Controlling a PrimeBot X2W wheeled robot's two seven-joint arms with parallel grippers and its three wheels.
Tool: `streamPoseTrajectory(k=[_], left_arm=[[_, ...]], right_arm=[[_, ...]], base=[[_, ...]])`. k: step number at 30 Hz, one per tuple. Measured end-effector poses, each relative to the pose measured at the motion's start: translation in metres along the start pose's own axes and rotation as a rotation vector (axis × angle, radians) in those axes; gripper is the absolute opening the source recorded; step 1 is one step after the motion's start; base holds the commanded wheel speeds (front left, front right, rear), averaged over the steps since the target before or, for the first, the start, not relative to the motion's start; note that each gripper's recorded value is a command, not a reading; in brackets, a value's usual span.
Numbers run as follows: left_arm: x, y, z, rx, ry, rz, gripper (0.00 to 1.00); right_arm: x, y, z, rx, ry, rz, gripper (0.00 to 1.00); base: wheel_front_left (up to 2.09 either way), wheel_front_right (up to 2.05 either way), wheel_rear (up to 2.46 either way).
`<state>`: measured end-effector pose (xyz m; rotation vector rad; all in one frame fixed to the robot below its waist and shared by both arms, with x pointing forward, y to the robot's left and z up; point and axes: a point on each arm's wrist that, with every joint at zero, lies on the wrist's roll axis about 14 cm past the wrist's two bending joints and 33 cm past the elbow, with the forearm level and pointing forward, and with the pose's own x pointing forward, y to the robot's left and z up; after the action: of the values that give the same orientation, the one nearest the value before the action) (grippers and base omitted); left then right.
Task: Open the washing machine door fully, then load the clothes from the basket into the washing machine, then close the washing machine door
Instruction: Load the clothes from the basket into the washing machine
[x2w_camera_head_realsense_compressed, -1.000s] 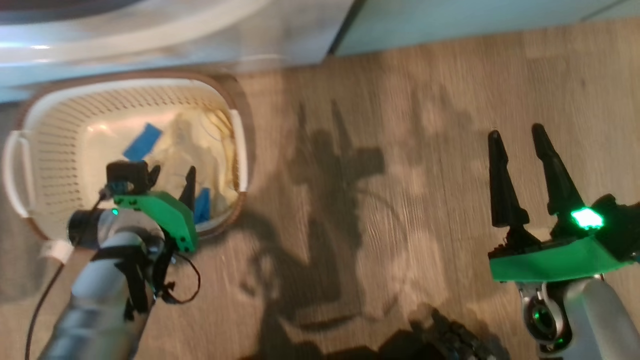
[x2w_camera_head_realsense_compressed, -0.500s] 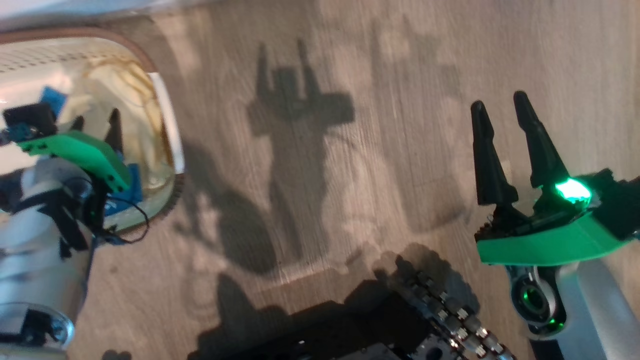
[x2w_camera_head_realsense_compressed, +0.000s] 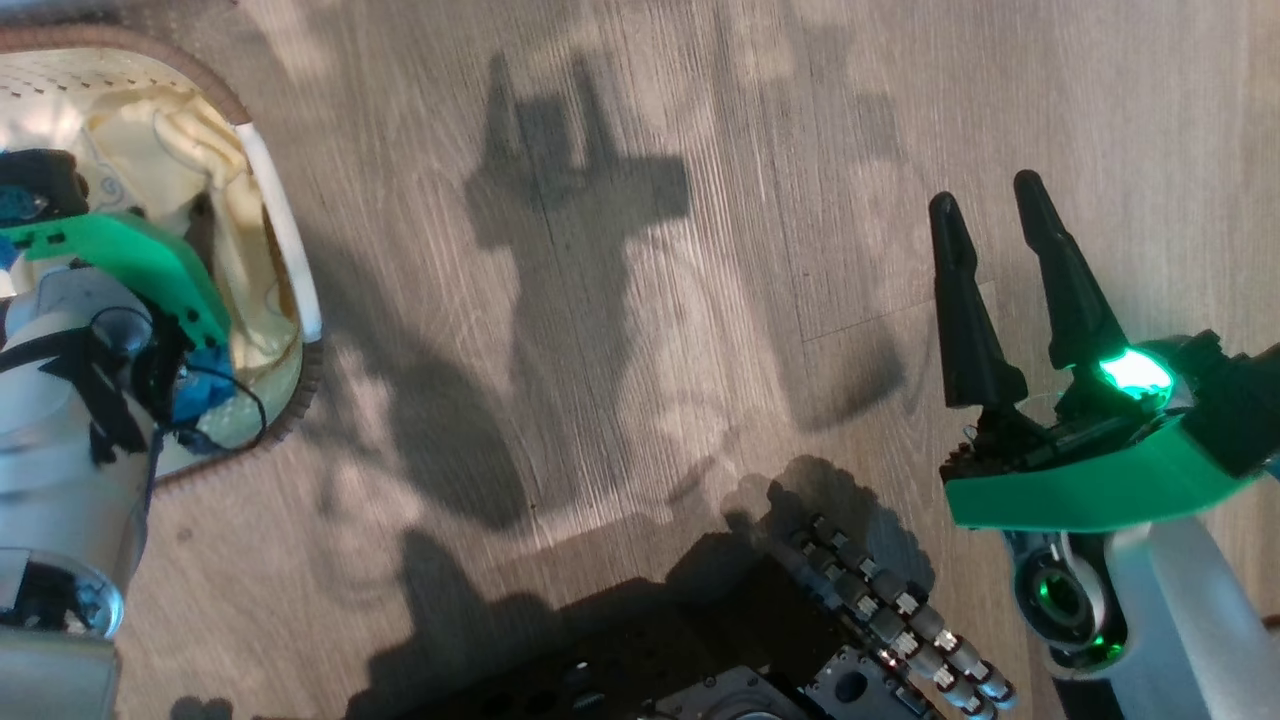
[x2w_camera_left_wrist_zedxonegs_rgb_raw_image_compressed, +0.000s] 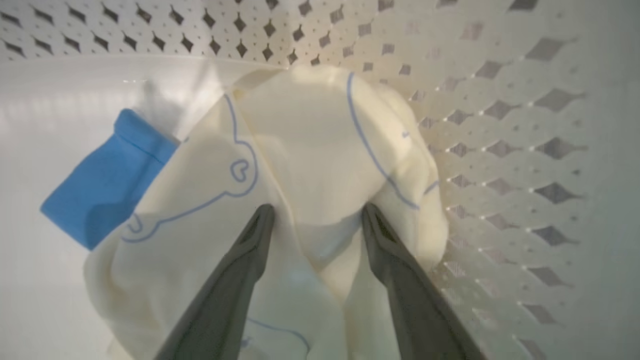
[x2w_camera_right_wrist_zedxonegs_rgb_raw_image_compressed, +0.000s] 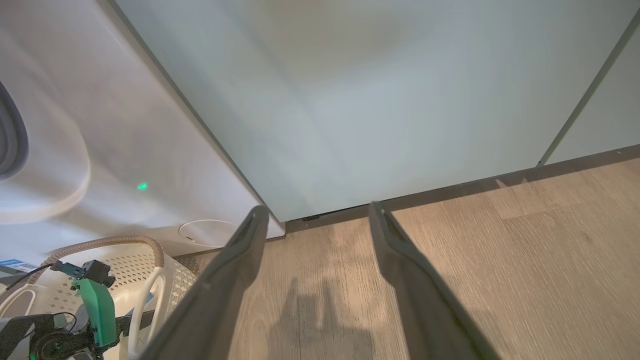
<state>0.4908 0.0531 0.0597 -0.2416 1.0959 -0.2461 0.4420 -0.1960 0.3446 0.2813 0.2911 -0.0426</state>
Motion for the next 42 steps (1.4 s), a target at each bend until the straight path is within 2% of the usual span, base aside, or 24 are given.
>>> streamPoseTrajectory(k=[1, 2, 11, 19, 28, 34, 42], left_arm=[[0.000, 0.001, -0.002, 0.006, 0.014, 0.007, 0.31], [0.001, 0.001, -0.004, 0.009, 0.025, 0.009, 0.00], [-0.001, 0.005, -0.006, -0.023, 0.033, 0.043, 0.00], [-0.014, 0.013, 0.011, -0.015, -0.085, 0.056, 0.00], [-0.061, 0.014, 0.020, 0.044, -0.179, 0.059, 0.00], [-0.103, 0.011, 0.061, 0.072, -0.355, 0.066, 0.00], [-0.171, 0.006, 0.078, 0.086, -0.514, 0.074, 0.00]], right_arm=[[0.000, 0.000, 0.000, 0.000, 0.000, 0.000, 1.00], [0.000, 0.000, 0.000, 0.001, 0.000, 0.001, 1.00], [0.000, -0.001, 0.004, -0.002, -0.010, -0.003, 1.00], [0.004, 0.000, 0.010, -0.002, -0.035, 0.004, 1.00], [0.011, 0.015, 0.025, -0.038, -0.086, 0.056, 1.00], [0.012, 0.028, 0.042, -0.055, -0.135, 0.093, 1.00], [-0.003, 0.044, 0.054, -0.066, -0.160, 0.127, 1.00]], base=[[0.00, 0.00, 0.00], [0.00, 0.00, 0.00], [0.00, 0.00, 0.00], [0.00, 0.00, 0.00], [0.00, 0.00, 0.00], [0.00, 0.00, 0.00], [0.00, 0.00, 0.00]])
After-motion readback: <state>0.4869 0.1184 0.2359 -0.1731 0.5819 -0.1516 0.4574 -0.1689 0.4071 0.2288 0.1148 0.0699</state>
